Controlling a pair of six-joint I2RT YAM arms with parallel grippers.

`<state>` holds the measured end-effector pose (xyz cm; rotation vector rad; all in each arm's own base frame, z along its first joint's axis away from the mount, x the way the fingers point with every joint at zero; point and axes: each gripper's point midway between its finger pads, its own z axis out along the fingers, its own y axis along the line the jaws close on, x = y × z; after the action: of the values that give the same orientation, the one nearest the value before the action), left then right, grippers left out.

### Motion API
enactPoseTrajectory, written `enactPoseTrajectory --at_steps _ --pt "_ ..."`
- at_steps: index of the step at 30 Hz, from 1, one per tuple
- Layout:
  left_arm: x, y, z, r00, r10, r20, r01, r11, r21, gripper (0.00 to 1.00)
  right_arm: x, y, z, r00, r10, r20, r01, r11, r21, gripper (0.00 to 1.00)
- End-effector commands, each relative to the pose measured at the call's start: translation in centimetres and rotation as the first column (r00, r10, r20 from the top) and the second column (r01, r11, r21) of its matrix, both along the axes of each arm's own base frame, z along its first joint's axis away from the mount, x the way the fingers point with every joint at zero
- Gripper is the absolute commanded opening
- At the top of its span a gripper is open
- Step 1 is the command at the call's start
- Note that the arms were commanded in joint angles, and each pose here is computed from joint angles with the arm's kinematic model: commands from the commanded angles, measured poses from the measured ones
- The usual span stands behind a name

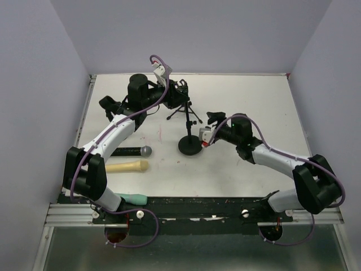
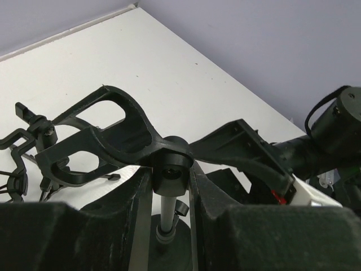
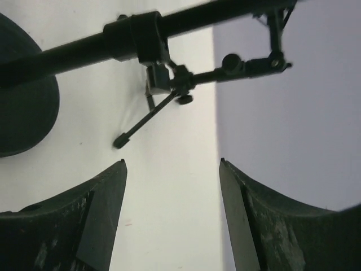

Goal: Remove the microphone from the stand

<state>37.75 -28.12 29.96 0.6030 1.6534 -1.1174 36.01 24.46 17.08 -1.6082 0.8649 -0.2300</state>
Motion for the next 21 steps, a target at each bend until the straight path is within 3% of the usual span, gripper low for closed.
enactPoseTrajectory --at_steps 1,3,4,5,7,13,15,18,21 --pt "-0.6 -0.2 3.9 0.994 -0.026 0.110 0.032 0.998 -0.055 0.00 0.2 -2.5 -3.2 0.784 -0.207 -0.585 0.306 0.949 0.074 0.72" --pt "-0.5 0.0 3.6 0.994 -0.012 0.109 0.019 0.998 -0.060 0.00 0.7 -2.2 -2.2 0.492 -0.123 -0.862 0.468 0.872 0.143 0.70" --pt "-0.5 0.0 3.7 0.994 0.001 0.110 0.007 0.998 -0.065 0.00 0.6 -1.9 -1.5 0.355 -0.026 -0.935 0.526 0.832 0.177 0.70" --pt "-0.3 0.2 3.4 0.995 0.019 0.098 -0.012 0.998 -0.069 0.00 0.7 -1.4 -0.5 0.260 0.077 -0.962 0.578 0.786 0.219 0.70" --pt "-0.5 0.2 3.2 0.995 0.027 0.093 -0.020 0.997 -0.069 0.00 0.9 -0.6 0.7 0.164 0.190 -0.968 0.654 0.713 0.251 0.75" --pt "-1.4 0.0 2.6 0.995 0.023 0.092 -0.018 0.998 -0.055 0.00 -1.1 2.7 1.3 -0.201 0.437 -0.877 0.672 0.713 0.201 0.70" --pt "-1.7 -0.1 2.6 0.995 0.018 0.098 -0.013 0.999 -0.050 0.00 -1.0 3.0 1.0 -0.245 0.441 -0.863 0.667 0.723 0.180 0.70" --pt "-2.2 -0.2 2.5 0.994 0.013 0.107 -0.009 0.999 -0.042 0.00 -1.2 3.5 0.7 -0.370 0.454 -0.811 0.623 0.769 0.146 0.68" --pt "-2.6 -0.3 2.4 0.994 0.005 0.111 -0.001 0.999 -0.036 0.00 -1.2 3.9 0.6 -0.441 0.462 -0.770 0.594 0.793 0.136 0.60"
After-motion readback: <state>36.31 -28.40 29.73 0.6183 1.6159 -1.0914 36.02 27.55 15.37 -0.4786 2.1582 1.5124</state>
